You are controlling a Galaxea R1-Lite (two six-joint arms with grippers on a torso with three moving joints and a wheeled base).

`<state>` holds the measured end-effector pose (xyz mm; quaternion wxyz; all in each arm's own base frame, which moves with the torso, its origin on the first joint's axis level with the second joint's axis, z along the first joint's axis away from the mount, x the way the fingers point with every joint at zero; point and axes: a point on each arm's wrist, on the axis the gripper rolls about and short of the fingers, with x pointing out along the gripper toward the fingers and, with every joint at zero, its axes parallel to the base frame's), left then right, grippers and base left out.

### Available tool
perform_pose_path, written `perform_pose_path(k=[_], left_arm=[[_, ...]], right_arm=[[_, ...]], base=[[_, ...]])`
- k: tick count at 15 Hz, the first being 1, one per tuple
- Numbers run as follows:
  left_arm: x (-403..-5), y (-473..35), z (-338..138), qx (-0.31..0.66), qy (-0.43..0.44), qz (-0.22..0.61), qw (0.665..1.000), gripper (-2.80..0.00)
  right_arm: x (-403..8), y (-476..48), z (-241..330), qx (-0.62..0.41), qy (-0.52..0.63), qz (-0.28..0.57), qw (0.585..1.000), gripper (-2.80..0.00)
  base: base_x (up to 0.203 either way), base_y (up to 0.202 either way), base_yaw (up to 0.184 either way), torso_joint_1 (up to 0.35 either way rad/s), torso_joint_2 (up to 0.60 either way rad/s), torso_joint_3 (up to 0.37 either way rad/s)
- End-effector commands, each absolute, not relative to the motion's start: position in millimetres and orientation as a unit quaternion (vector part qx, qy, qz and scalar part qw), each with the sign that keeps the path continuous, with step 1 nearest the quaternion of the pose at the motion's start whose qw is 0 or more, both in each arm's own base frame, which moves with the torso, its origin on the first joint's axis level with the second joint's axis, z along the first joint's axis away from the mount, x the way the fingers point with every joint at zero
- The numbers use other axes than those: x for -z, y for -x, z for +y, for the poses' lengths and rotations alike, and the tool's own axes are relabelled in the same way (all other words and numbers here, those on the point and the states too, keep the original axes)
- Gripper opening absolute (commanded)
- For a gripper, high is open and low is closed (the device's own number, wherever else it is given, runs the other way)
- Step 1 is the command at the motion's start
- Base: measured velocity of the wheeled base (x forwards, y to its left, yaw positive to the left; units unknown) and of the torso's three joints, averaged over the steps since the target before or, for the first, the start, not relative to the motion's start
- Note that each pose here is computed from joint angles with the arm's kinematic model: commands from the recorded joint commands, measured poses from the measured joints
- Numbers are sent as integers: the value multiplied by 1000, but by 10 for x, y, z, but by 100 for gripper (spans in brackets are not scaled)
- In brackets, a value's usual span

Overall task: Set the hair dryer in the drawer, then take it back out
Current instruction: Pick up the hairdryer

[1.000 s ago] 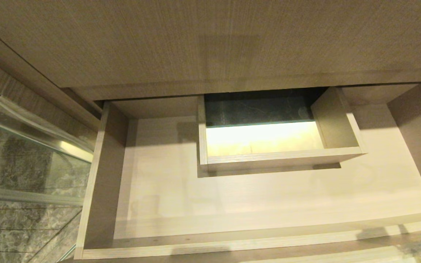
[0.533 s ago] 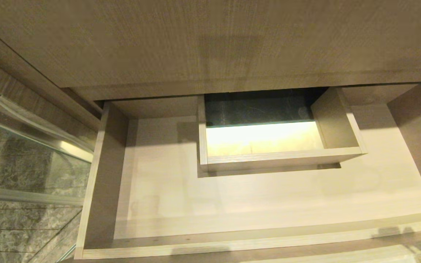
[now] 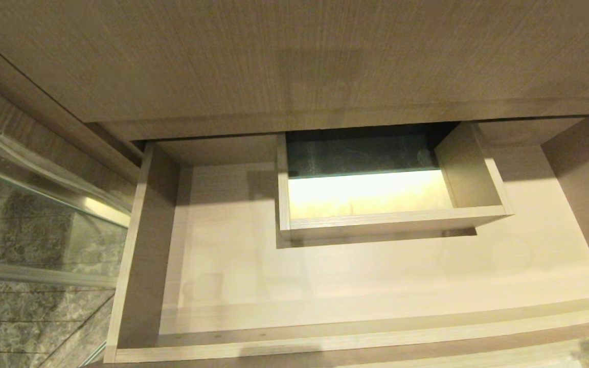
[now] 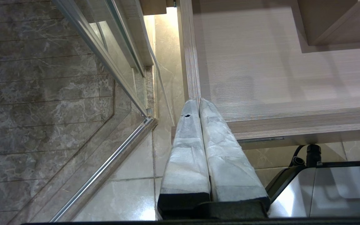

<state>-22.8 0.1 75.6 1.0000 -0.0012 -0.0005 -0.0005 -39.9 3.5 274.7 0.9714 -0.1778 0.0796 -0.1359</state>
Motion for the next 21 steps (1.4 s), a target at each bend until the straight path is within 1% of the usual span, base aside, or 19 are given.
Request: perform_pose_path(k=[1,3,5,7,10,13,18,21], left_arm=[[-752,227,1,1,2,0,1000,-280],[-752,227,1,1,2,0,1000,-280],[-752,227,1,1,1,0,1000,-280],[-752,227,1,1,1,0,1000,-280],[-756,228,1,1,2,-1,1000,-280],[-753,227,1,1,1,0,1000,-280],[-752,227,1,1,1,0,1000,-280],[-754,227,1,1,1,0,1000,-280]], right_arm=[[-2726,468,49,142,178,68,971,-280],[-2706,494,55,144,169,61,973,-280],[-2703,512,58,146,169,57,973,-280],[-2698,525,61,147,166,56,973,-280],[-2683,558,67,148,166,54,973,-280],[-2665,596,75,150,163,49,974,-280],[-2671,603,76,150,162,49,974,-280],[-2667,609,78,151,162,51,974,-280]], base=[[0,0,0,0,0,0],[0,0,0,40,-142,-27],[5,-6,36,146,-131,-206],[6,-7,145,228,-215,-268],[2,-11,175,182,-631,-200],[3,-4,110,84,-179,-89],[0,0,0,8,-19,-6],[4,8,-142,7,1,5]])
